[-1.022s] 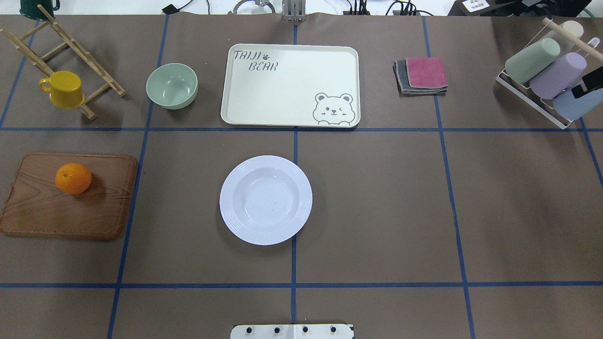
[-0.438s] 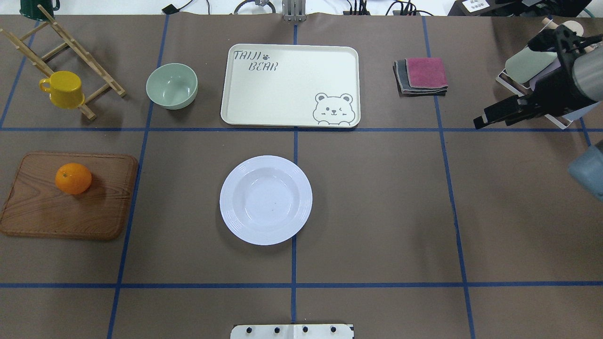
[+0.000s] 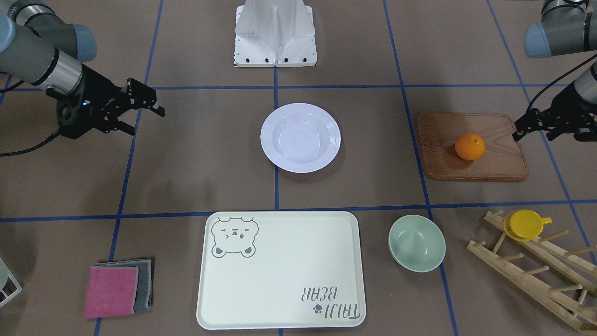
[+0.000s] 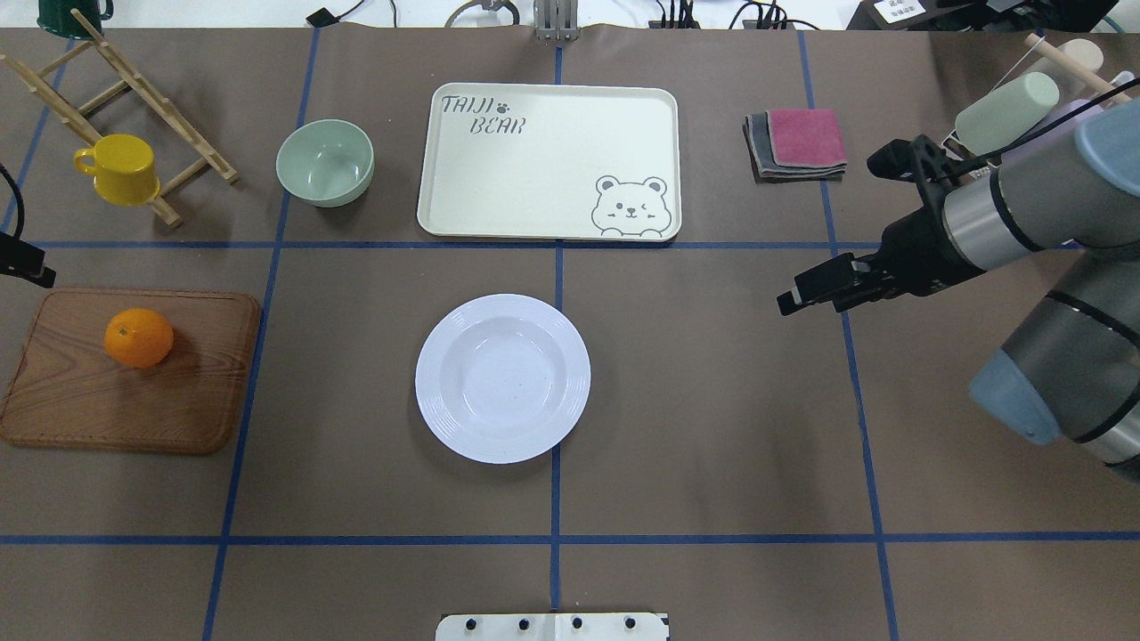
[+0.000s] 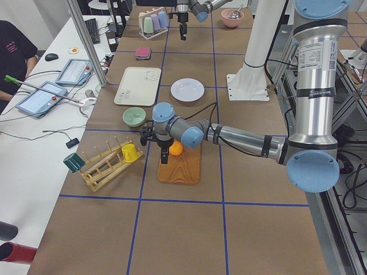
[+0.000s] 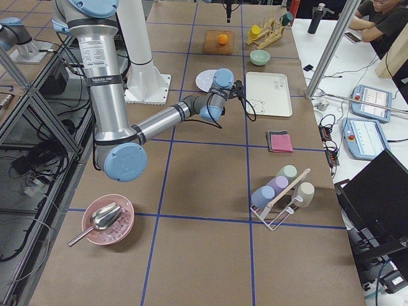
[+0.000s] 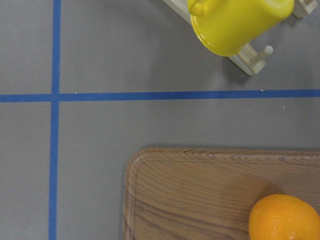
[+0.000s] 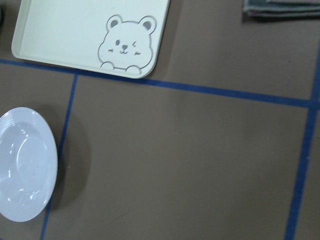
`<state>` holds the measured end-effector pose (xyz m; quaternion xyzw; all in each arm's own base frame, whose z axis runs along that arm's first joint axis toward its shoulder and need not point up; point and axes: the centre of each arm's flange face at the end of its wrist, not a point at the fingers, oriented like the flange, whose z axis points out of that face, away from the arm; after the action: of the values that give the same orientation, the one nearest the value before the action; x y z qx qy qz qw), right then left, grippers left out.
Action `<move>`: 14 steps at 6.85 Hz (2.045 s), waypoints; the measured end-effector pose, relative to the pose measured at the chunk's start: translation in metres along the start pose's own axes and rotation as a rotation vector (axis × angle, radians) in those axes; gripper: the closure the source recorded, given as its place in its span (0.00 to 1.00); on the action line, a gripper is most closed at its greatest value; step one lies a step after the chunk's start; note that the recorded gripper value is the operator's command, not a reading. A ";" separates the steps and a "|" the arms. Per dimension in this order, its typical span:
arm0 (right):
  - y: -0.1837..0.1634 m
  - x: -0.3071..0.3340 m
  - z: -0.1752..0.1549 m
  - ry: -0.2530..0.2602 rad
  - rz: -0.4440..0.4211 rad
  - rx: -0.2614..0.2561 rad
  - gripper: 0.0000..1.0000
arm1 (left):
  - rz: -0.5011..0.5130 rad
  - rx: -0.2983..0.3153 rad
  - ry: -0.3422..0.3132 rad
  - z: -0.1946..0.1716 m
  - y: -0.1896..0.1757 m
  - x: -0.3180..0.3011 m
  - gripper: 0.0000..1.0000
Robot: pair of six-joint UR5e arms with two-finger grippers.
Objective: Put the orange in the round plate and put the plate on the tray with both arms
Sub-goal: 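Move the left gripper to the orange while the right gripper reaches toward the white plate, then grasp the orange with the left gripper while the right gripper grips the plate rim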
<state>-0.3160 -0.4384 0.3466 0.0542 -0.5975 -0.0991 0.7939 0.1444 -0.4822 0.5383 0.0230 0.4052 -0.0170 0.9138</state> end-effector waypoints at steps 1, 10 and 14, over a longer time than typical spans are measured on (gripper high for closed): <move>0.006 -0.022 0.021 -0.018 0.000 -0.012 0.00 | -0.011 -0.002 0.005 0.005 0.000 0.017 0.01; 0.088 -0.111 0.136 -0.200 0.112 0.099 0.00 | -0.048 -0.004 -0.023 0.080 0.021 0.080 0.02; 0.088 -0.113 0.136 -0.202 0.110 0.103 0.00 | -0.068 0.001 0.005 0.101 0.018 0.085 0.18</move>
<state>-0.4684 -0.3235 0.2966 0.0517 -0.6809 -0.0293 0.7299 0.2773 -0.4705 0.5434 0.0098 0.4080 -0.0481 0.9116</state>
